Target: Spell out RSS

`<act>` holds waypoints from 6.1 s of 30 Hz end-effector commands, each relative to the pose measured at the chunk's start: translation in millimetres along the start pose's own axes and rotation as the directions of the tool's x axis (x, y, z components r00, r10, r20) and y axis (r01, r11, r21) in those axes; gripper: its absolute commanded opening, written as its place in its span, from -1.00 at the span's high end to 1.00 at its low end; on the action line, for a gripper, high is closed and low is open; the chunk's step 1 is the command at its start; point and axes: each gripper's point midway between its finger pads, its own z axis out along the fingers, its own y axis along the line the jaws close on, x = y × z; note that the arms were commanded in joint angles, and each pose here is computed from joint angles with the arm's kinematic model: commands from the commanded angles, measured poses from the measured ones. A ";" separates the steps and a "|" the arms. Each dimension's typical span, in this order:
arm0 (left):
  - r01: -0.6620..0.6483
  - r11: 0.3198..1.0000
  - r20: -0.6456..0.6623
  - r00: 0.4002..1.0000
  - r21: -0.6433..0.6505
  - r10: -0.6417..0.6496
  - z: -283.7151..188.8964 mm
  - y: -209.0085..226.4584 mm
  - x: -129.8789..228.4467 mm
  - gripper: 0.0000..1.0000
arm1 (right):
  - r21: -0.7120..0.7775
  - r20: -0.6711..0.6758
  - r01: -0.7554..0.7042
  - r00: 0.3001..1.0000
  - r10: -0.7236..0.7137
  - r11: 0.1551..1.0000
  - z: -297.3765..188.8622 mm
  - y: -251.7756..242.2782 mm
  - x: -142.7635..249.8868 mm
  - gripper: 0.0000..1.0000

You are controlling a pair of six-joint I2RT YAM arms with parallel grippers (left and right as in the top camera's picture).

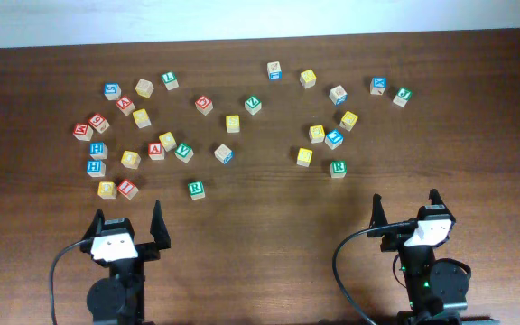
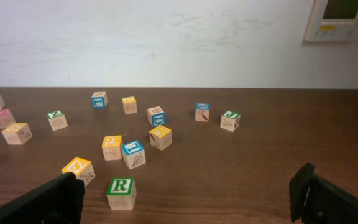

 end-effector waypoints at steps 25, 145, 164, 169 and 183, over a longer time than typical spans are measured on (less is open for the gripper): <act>0.007 1.000 -0.001 1.000 0.005 -0.007 0.0 -0.3 1.2 -0.98 | 0.019 -0.006 -0.007 1.000 0.007 1.000 0.0 -3.9 3.0 -0.97; -0.025 0.999 -0.998 0.058 -0.030 -0.028 91.3 -125.2 140.3 0.77 | 0.019 -0.006 -0.007 1.000 0.007 1.000 0.0 -3.9 3.0 -0.97; -0.036 0.988 -0.987 -0.068 0.151 0.149 45.9 -157.9 138.4 0.69 | 0.019 -0.006 -0.007 1.000 0.007 1.000 0.0 -3.9 3.0 -0.97; -0.075 0.994 -0.997 -0.022 0.079 0.078 55.4 -153.4 138.5 0.59 | 0.019 -0.006 -0.007 1.000 0.007 1.000 0.0 -3.9 3.0 -0.97; -0.073 0.994 -0.997 -0.018 0.080 0.079 55.1 -153.0 143.5 0.17 | 0.019 -0.006 -0.007 1.000 0.007 1.000 0.0 -3.9 3.0 -0.97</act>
